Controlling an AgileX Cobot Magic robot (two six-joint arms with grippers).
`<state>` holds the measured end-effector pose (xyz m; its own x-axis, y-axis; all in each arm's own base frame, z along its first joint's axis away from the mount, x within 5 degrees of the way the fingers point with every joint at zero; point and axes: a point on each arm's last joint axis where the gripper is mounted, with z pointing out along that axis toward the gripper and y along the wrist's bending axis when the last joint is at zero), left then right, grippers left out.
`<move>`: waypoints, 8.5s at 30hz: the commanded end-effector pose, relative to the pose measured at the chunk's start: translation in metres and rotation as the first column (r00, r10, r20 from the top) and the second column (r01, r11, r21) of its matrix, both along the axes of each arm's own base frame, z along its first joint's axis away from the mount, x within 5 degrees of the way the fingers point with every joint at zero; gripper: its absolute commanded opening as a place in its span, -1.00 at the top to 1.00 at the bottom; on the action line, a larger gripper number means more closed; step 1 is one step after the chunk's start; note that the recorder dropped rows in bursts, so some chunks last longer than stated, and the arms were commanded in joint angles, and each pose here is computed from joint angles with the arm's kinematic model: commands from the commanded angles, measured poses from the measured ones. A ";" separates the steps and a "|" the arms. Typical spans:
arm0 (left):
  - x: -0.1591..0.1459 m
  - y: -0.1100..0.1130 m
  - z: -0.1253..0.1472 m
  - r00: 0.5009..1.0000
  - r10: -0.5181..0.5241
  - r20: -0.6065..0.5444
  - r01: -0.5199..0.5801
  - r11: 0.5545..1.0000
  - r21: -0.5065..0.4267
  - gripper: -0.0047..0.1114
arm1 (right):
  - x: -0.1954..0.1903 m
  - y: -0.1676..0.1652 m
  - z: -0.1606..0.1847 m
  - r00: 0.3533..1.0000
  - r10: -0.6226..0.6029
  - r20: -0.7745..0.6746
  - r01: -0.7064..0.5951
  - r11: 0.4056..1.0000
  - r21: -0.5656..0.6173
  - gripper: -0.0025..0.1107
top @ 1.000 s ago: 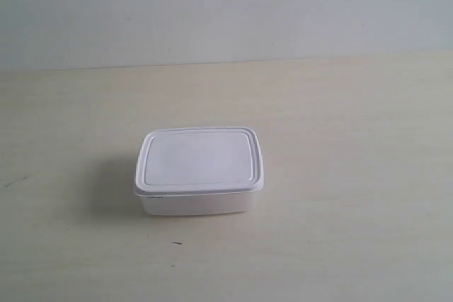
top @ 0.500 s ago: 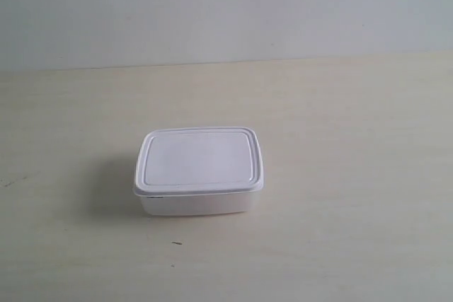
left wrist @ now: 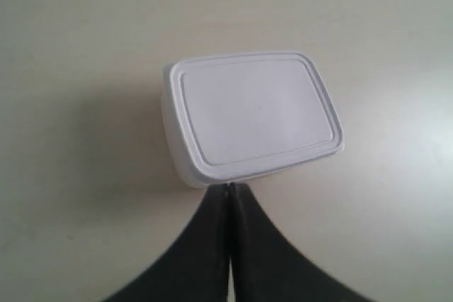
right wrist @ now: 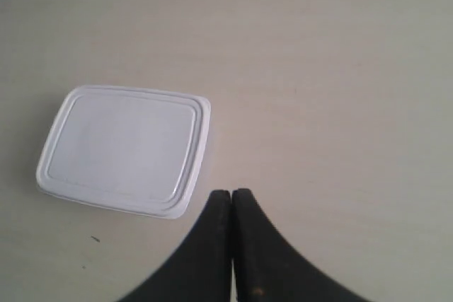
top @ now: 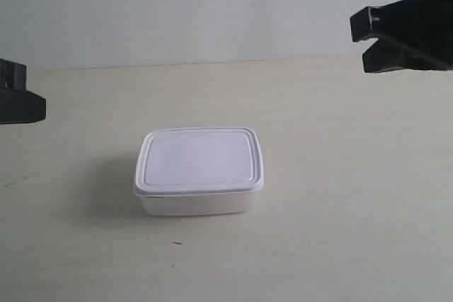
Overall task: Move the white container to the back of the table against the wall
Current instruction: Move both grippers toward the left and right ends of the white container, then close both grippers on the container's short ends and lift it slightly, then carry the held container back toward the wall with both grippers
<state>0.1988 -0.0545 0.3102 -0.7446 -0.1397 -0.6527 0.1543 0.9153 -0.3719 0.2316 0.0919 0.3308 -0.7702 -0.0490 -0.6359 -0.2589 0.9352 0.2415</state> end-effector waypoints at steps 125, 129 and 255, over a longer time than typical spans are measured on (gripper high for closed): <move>0.121 -0.115 -0.182 0.982 0.132 -0.132 -0.127 0.991 0.044 0.92 | 0.110 0.107 -0.204 0.933 -0.024 -0.360 0.007 0.999 -0.047 0.96; 0.123 -0.114 -0.181 0.985 0.132 -0.115 -0.127 0.991 0.051 0.92 | 0.116 0.098 -0.203 0.937 -0.042 -0.347 0.028 0.999 -0.046 0.96; 0.331 -0.074 -0.205 0.978 0.069 0.199 -0.095 0.988 0.125 0.92 | 0.289 0.079 -0.231 0.994 -0.104 0.023 0.104 0.994 -0.028 0.96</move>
